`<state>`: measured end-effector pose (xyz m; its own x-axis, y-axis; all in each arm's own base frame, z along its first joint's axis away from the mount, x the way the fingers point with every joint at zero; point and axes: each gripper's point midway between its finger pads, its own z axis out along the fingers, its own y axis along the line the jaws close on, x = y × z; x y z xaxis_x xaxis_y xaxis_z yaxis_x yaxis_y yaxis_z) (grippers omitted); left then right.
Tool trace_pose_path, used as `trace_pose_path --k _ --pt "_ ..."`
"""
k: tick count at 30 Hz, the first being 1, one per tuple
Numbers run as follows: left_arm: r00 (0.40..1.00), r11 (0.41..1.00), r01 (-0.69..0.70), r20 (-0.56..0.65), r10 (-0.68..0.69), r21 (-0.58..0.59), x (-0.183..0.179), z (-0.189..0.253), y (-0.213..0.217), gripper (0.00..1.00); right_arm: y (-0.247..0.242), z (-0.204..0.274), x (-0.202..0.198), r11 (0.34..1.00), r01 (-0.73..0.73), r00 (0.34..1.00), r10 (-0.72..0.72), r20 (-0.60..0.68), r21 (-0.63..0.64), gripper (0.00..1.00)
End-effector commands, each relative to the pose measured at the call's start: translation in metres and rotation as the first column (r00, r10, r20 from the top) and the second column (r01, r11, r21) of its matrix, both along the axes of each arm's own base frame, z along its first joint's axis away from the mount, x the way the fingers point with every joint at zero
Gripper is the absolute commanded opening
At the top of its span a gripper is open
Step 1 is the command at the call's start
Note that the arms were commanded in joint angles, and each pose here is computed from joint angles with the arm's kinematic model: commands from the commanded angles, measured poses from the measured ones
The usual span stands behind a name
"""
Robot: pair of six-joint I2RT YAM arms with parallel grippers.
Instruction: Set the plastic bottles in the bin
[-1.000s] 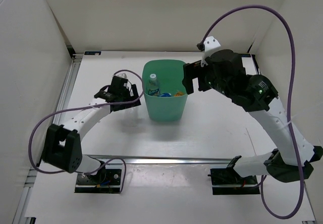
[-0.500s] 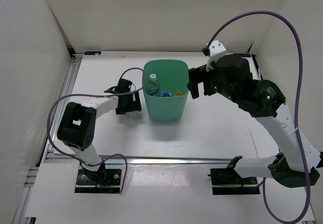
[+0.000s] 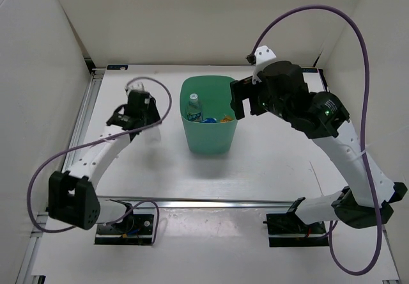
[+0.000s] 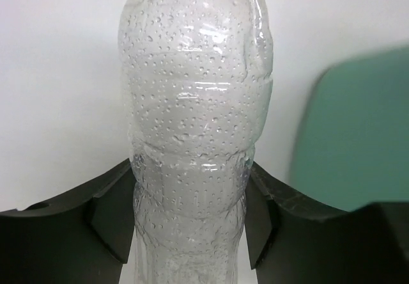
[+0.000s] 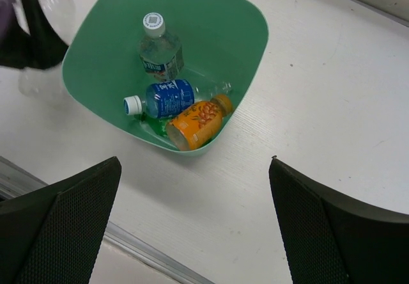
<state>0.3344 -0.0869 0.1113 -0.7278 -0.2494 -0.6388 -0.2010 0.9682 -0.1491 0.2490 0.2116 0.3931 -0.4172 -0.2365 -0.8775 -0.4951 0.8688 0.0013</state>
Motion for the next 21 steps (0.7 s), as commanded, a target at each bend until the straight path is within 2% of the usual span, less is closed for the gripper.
trace_pose_path --k 1,2,3,4,5,7,8,10,12,15,18,21 --pt "0.946 0.996 -0.084 0.314 0.083 -0.011 0.036 0.126 0.013 0.35 -0.001 0.014 0.004 0.998 0.030 0.999 -0.030 0.011 0.056 1.00" --pt "0.909 0.997 -0.057 0.411 0.072 -0.050 0.046 0.177 0.005 0.35 0.000 0.014 0.004 0.997 0.036 0.999 -0.036 0.005 0.066 1.00" --pt "0.886 0.997 -0.036 0.460 0.064 -0.069 0.049 0.204 0.001 0.35 -0.003 0.014 0.007 0.995 0.057 0.998 -0.057 -0.003 0.079 1.00" --pt "0.883 0.995 0.041 0.469 0.007 -0.091 0.058 0.215 -0.018 0.35 -0.005 0.011 0.009 0.993 0.078 0.997 -0.077 -0.017 0.085 1.00" --pt "0.839 0.988 0.098 0.543 -0.018 -0.118 0.062 0.259 -0.031 0.35 -0.003 0.013 0.010 0.988 0.095 0.995 -0.092 -0.027 0.119 0.99" --pt "0.824 0.965 0.215 0.558 -0.098 -0.148 0.076 0.275 -0.064 0.35 -0.005 0.010 0.015 0.982 0.119 0.992 -0.113 -0.052 0.145 0.99" --pt "0.782 0.947 0.277 0.611 -0.124 -0.163 0.075 0.308 -0.083 0.35 -0.004 0.006 0.015 0.979 0.132 0.990 -0.122 -0.074 0.156 0.97" --pt "0.781 0.915 0.356 0.598 -0.181 -0.188 0.086 0.305 -0.116 0.35 -0.010 0.009 0.017 0.972 0.154 0.987 -0.142 -0.079 0.177 0.97" --pt "0.749 0.885 0.424 0.623 -0.224 -0.192 0.085 0.320 -0.148 0.33 -0.017 0.004 0.020 0.970 0.172 0.983 -0.158 -0.090 0.171 0.96" --pt "0.749 0.853 0.486 0.594 -0.295 -0.190 0.082 0.302 -0.192 0.33 -0.028 0.005 0.023 0.960 0.202 0.978 -0.186 -0.095 0.195 0.96" --pt "0.751 0.846 0.502 0.576 -0.324 -0.179 0.072 0.290 -0.215 0.37 -0.044 0.010 0.026 0.947 0.235 0.972 -0.221 -0.086 0.220 0.97" --pt "0.766 0.841 0.514 0.532 -0.360 -0.171 0.069 0.264 -0.230 0.46 -0.056 0.003 0.028 0.940 0.253 0.966 -0.233 -0.109 0.231 0.99"
